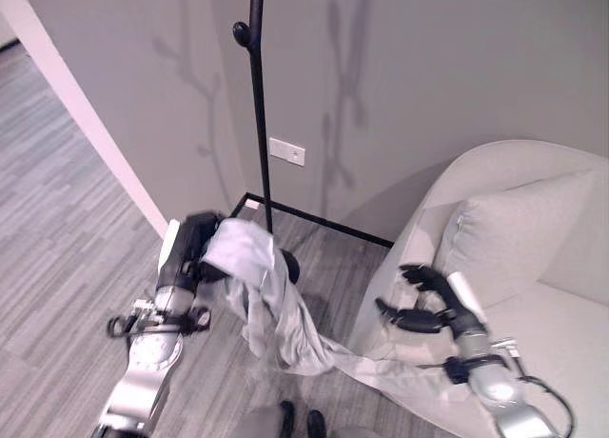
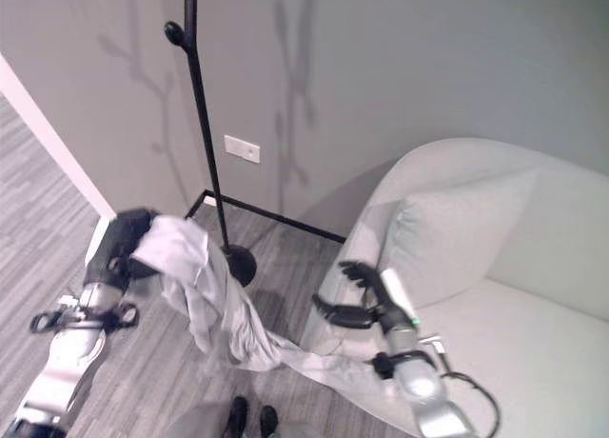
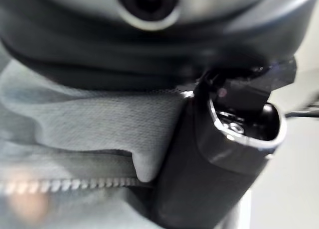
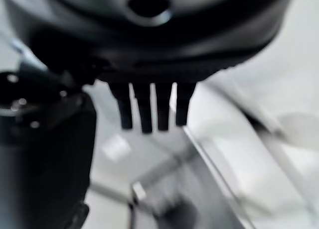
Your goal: Hang the clothes on the sofa on the clothes rack.
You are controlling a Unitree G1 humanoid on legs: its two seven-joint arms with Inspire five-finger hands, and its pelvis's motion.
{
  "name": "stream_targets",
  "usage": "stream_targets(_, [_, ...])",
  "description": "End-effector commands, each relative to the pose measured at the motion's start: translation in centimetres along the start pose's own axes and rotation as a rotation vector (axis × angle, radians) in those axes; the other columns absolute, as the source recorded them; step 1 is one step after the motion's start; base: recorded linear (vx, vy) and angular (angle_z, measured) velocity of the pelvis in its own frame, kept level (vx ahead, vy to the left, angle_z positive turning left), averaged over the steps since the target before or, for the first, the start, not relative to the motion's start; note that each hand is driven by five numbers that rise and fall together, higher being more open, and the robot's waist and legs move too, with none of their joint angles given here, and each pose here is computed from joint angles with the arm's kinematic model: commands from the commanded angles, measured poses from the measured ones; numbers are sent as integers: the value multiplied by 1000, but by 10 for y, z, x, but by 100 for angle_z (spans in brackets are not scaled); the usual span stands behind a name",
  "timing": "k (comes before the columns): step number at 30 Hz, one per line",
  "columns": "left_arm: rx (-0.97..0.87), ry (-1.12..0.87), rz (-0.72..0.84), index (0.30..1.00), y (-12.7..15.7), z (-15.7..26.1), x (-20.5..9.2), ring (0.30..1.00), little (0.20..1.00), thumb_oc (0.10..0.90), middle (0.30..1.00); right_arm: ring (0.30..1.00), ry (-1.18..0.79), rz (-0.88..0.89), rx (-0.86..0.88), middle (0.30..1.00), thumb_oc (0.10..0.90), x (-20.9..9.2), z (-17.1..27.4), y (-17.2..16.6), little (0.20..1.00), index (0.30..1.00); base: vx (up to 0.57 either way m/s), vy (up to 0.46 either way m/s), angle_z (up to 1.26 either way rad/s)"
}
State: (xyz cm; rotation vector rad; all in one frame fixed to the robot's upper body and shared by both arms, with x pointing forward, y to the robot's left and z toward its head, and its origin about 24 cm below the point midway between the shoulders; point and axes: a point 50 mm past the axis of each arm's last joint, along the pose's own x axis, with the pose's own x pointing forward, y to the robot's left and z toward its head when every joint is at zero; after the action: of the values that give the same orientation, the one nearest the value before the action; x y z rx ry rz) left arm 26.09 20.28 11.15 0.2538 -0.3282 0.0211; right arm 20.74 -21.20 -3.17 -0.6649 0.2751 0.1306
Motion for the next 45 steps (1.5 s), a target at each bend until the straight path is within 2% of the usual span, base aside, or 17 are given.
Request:
stream_targets(1, [38,-469,111,300,11,81,14,300,300,400,300,900,-219,-212,-101,900,800,17,45,-33,900,900,120,132,-26])
stream_targets(3, [30,-602,120,300,3,104,23,300,300,400,300,900,-190,-182,-106,900,800,24,41,-18,900,900,137,220,-42])
stream_targets(6, [41,-737,174,300,9,131,28,300,300,400,300,900,-247,-169,-107,900,800,33,58,-5,900,900,111,245,2])
stream_targets(12, [77,-957,327,300,13,178,42,300,300,400,300,900,-353,-440,-224,900,800,52,87,-4,900,900,45,134,16])
stream_targets(19, [43,-1044,331,300,9,210,64,300,300,400,300,900,-444,-442,-194,900,800,65,117,1,900,900,16,82,11])
stream_targets(22, [4,-1049,306,300,2,220,75,300,300,400,300,900,-627,-424,-170,900,800,58,157,-2,900,900,-28,114,22])
stream_targets(24, [-6,-1032,308,300,2,217,75,300,300,400,300,900,-690,-380,-69,900,800,52,175,4,900,900,-30,29,11])
stream_targets(25, [-25,-1019,301,300,2,215,75,300,300,400,300,900,-711,-302,-6,900,800,49,185,16,900,900,-26,-3,-7])
stream_targets(29, [-83,-1032,276,300,-4,220,74,300,300,400,300,900,-660,-216,55,900,800,56,187,35,900,900,-16,-14,-5])
stream_targets(31, [-128,-1079,252,300,-13,233,72,300,300,400,300,900,-561,-46,125,900,800,67,188,63,900,900,-43,1,1])
stream_targets(33, [-139,-1099,243,300,-17,238,71,300,300,400,300,900,-498,127,189,900,800,66,186,89,900,900,-16,18,6])
stream_targets(34, [-142,-1099,240,300,-18,238,71,300,300,400,300,399,-493,171,213,399,466,64,187,94,399,399,-7,8,9])
stream_targets(35, [-150,-1096,229,300,-19,238,72,300,300,400,300,300,-462,246,238,300,400,62,183,104,300,300,-5,-6,6])
stream_targets(38, [-148,-1061,210,300,-19,233,75,300,300,400,300,300,-406,239,156,300,400,67,165,104,300,300,0,-10,0])
stream_targets(45, [-64,-1038,287,300,-3,224,74,300,300,400,300,300,-180,-41,179,300,400,71,96,56,300,300,17,-5,-5])
